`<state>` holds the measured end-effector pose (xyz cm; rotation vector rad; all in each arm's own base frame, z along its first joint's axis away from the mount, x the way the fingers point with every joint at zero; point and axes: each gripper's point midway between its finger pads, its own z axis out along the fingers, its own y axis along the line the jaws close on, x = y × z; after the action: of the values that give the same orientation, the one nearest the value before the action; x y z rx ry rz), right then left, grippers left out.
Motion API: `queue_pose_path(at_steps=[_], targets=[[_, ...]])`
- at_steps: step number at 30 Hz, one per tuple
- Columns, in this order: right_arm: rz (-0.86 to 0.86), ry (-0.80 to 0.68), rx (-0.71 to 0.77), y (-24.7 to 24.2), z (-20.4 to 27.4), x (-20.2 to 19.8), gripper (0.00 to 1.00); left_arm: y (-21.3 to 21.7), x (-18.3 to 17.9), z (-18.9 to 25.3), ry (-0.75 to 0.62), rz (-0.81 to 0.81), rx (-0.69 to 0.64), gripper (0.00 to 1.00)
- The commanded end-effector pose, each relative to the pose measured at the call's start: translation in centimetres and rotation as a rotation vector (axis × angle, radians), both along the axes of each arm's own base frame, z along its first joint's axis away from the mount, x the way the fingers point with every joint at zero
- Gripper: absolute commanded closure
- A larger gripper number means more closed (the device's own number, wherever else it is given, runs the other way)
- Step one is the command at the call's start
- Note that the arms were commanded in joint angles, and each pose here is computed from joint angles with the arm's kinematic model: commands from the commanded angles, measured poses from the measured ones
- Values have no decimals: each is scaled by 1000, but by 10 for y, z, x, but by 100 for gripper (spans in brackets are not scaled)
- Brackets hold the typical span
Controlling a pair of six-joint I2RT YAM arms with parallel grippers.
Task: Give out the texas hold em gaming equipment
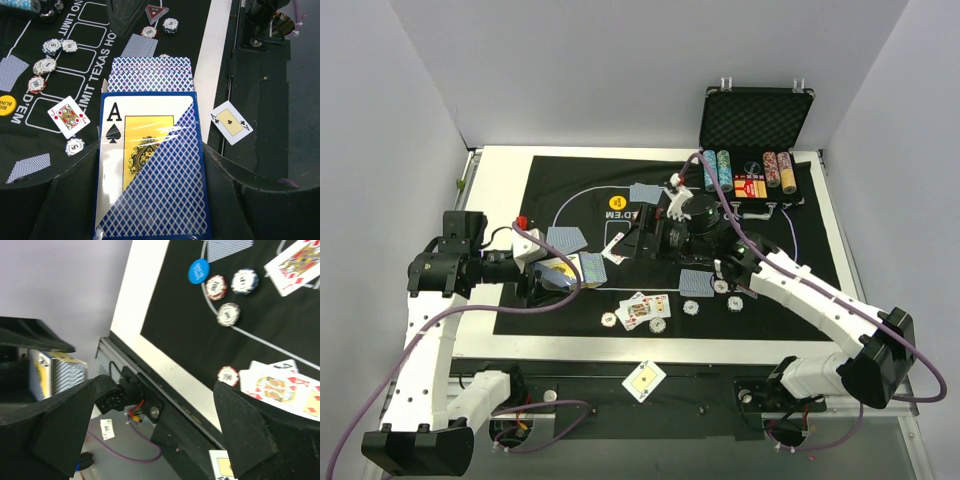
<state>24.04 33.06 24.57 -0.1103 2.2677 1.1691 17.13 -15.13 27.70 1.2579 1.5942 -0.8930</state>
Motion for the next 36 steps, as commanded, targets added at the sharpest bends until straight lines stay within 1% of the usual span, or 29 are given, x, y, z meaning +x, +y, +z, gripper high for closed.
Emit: queue_pose_path(at_steps=[1,8,15,19,27,36], targets=[[55,-11,140,25,32,-14,3,-6,-7,10,-51,-54,-46,94],[97,-13,180,40,45,-30,3,-6,-8,9,-47,-59,-52,95],[138,4,144,53,32,-41,4,-7,-6,12,-51,-62,-59,95],[150,19,130,61,24,-44,5,-7,-6,13,-57,-61,-60,95],[165,11,131,66,27,-46,6,-7,-7,12,-52,-60,-59,95],[201,13,174,77,35,-52,6,-7,-7,11,-55,-59,-56,95]])
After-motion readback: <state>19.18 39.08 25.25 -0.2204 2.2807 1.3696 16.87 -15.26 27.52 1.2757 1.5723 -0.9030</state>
